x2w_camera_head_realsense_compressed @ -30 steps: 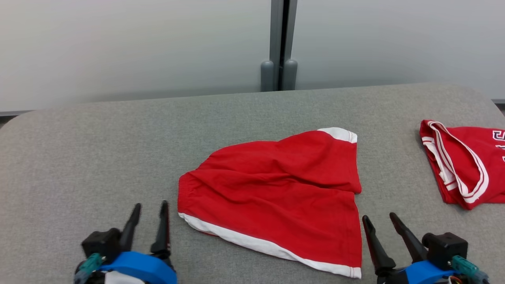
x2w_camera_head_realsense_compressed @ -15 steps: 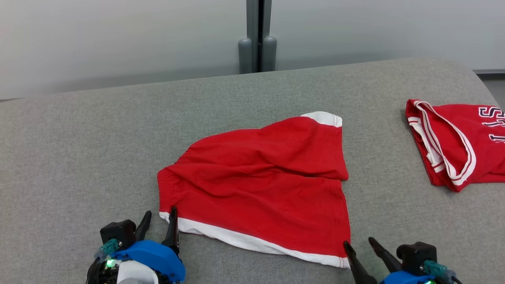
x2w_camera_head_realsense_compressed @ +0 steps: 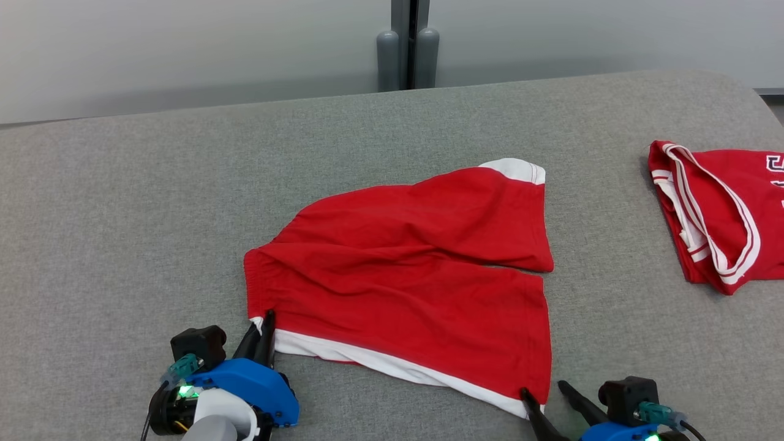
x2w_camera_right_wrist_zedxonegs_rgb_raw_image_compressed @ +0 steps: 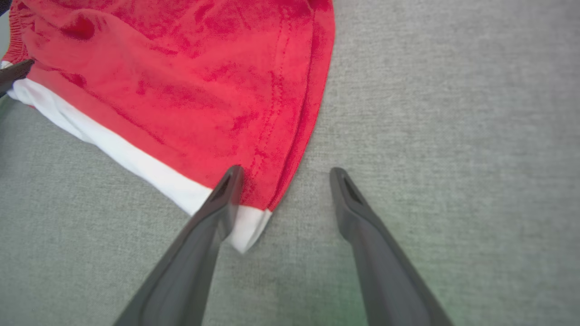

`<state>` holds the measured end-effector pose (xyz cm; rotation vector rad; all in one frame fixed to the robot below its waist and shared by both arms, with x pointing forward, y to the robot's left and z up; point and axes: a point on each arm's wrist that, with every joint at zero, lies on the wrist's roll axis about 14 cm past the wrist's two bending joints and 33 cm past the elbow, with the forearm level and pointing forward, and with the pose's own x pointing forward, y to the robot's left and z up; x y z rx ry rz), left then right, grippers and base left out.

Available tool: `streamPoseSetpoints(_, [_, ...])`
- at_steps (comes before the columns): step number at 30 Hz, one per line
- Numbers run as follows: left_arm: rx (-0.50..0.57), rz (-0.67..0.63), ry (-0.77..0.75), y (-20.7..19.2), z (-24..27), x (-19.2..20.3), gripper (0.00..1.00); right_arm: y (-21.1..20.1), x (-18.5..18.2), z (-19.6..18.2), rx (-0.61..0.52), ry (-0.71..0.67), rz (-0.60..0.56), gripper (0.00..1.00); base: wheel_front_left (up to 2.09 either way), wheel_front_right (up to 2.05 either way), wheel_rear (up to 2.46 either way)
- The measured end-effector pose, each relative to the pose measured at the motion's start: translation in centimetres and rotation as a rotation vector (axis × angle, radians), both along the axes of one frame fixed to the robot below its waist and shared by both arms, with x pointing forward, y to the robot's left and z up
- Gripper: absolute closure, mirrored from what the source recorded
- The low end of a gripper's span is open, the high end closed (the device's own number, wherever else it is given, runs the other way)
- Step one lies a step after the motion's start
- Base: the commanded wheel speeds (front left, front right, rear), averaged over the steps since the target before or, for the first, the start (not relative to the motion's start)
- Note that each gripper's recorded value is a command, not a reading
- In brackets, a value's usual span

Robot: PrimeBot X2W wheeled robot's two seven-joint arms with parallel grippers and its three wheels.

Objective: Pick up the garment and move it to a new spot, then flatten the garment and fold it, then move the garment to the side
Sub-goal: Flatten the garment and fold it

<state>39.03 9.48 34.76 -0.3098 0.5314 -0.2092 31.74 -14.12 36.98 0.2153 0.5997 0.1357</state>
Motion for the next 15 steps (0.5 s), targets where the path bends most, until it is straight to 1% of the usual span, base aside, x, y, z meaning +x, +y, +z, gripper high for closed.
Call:
streamPoseSetpoints(4, [-0.004,-0.004,-0.004,-0.1,0.0,0.0,1.0,1.3,-0.4,-0.8,0.0,0.057,0.053,0.0,0.0,0.0,0.0])
streamPoseSetpoints(5, [-0.005,-0.003,-0.003,-0.1,0.0,0.0,1.0,1.5,-0.6,-0.9,0.0,0.072,0.065,0.03,0.0,0.0,0.0])
streamPoseSetpoints(6, [-0.008,-0.002,-0.005,-0.1,0.0,0.0,1.0,1.7,-0.6,-1.0,0.0,0.085,0.073,0.14,0.0,0.0,0.0])
streamPoseSetpoints(7, [-0.008,-0.001,-0.006,-0.1,0.0,0.0,1.0,1.8,-0.7,-1.1,-0.001,0.095,0.08,0.62,0.0,0.0,0.0])
streamPoseSetpoints(8, [-0.008,-0.001,-0.008,-0.1,0.0,0.0,1.0,1.8,-0.7,-1.2,-0.002,0.101,0.083,1.0,0.0,0.0,0.0])
streamPoseSetpoints(11, [-0.012,0.0,-0.013,-0.2,0.2,0.1,1.0,2.0,-0.8,-1.2,-0.004,0.112,0.091,1.0,0.0,0.0,0.0])
streamPoseSetpoints(15, [-0.032,0.005,-0.037,-0.4,0.9,0.2,1.0,1.9,-0.3,-0.2,0.01,0.077,0.078,1.0,0.0,0.0,0.0])
